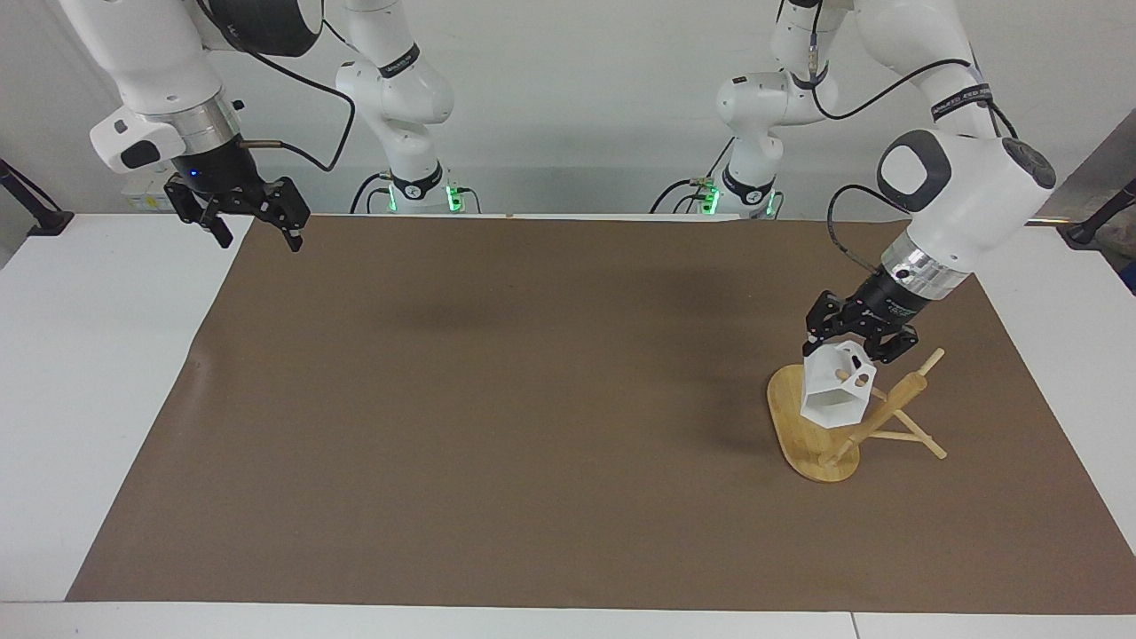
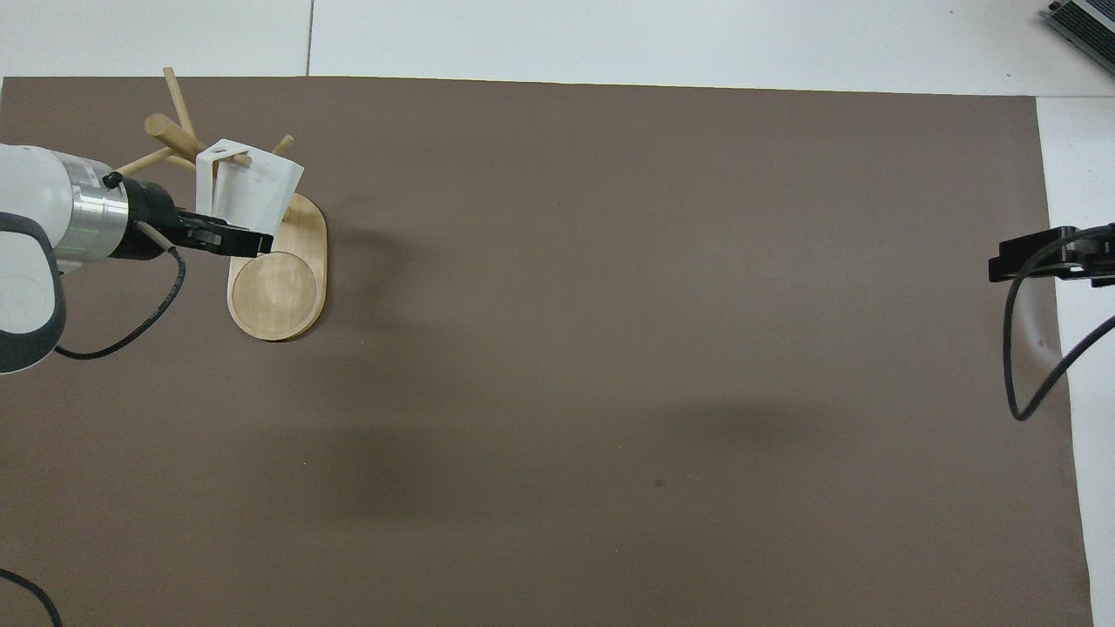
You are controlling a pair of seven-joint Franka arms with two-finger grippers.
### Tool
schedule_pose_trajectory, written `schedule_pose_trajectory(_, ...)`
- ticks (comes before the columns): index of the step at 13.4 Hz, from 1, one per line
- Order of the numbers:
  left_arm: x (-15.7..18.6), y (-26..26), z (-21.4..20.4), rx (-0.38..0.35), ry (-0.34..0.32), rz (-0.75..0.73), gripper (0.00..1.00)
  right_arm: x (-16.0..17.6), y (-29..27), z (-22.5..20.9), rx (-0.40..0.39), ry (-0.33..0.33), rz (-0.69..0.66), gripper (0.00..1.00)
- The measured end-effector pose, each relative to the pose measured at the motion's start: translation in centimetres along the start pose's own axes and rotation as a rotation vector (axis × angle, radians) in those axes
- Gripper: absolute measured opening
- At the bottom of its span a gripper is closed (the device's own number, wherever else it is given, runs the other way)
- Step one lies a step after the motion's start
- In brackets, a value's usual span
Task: Hang cup on rack
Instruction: 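Lower the mug handle onto a rack peg with the left gripper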
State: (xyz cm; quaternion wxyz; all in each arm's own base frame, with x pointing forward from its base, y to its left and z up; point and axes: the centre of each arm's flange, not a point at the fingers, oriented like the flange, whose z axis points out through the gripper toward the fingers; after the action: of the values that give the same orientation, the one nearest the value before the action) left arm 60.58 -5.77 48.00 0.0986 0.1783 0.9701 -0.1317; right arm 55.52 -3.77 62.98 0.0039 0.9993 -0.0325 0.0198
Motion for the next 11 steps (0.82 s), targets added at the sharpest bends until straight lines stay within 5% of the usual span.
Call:
schedule_pose_trajectory(5,0.0,-0.7,-0.4,-0.003,0.008,0.027,0.90,-0.5,-0.4,1.7,-0.003,-0.029,0.012,1.00)
schedule_pose_trajectory(11,0.1,-1.2,-1.7,-0.004,0.005,0.096,1.00,-0.9,-0.9,1.7,-0.005,-0.026,0.005,1.00)
